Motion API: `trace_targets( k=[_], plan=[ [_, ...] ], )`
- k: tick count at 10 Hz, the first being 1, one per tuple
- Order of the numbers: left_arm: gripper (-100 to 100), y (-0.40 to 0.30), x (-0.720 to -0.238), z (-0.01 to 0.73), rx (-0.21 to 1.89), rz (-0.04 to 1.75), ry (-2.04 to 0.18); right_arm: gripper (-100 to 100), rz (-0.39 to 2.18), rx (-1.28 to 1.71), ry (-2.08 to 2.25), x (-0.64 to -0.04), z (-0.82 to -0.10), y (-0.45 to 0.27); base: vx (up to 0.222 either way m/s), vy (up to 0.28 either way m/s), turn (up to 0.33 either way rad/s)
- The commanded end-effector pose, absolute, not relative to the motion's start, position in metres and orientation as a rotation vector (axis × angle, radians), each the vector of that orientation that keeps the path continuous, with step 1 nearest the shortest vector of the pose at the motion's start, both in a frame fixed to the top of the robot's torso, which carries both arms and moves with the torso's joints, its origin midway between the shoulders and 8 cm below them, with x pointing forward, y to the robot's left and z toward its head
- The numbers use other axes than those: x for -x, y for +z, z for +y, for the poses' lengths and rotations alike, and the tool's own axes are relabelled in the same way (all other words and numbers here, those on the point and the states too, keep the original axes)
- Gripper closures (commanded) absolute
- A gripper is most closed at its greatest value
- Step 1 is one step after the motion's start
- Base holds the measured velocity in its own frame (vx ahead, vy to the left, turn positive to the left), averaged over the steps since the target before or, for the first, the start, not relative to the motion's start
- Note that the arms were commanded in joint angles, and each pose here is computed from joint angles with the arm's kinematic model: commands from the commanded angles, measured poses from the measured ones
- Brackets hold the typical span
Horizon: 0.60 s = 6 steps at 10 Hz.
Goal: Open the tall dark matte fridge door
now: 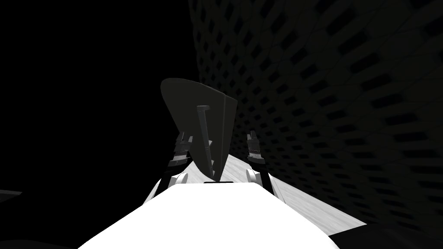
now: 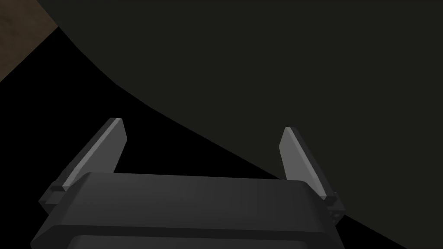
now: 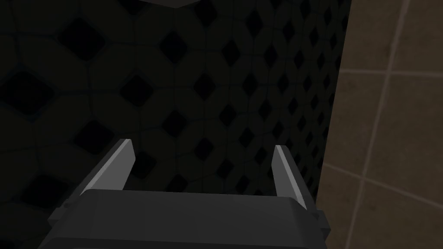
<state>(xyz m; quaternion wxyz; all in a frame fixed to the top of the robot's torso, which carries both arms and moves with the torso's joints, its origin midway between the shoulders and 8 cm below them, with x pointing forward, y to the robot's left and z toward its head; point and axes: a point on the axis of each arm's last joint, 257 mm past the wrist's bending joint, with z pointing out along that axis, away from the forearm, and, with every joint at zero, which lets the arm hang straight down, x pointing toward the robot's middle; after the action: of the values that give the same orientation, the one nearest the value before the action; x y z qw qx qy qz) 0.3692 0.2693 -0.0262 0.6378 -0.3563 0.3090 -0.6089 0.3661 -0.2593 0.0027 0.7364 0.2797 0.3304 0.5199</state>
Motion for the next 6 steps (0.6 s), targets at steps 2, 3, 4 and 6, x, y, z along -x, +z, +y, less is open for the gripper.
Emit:
trace_targets(
  k=[2,3,4,6],
  plan=[
    [0,-0.0262,-0.3692,0.2693,0.813,0.705,-1.390,0,0.726,-0.614,1.142,-0.3661,-0.2593,0.0027,0.000,0.000,0.000],
    [0,-0.0261,-0.3692,0.2693,0.813,0.705,-1.390,0,0.726,-0.614,1.142,-0.3661,-0.2593,0.0028,0.000,0.000,0.000],
    [0,-0.0261,-0.3692,0.2693,0.813,0.705,-1.390,0,0.726,-0.614,1.142,-0.3661,-0.2593,0.0028,0.000,0.000,0.000],
    [0,-0.0261,-0.3692,0.2693,0.813,0.705,-1.390,0,0.726,-0.614,1.142,-0.3661,-0.2593,0.0028,0.000,0.000,0.000]
  ],
)
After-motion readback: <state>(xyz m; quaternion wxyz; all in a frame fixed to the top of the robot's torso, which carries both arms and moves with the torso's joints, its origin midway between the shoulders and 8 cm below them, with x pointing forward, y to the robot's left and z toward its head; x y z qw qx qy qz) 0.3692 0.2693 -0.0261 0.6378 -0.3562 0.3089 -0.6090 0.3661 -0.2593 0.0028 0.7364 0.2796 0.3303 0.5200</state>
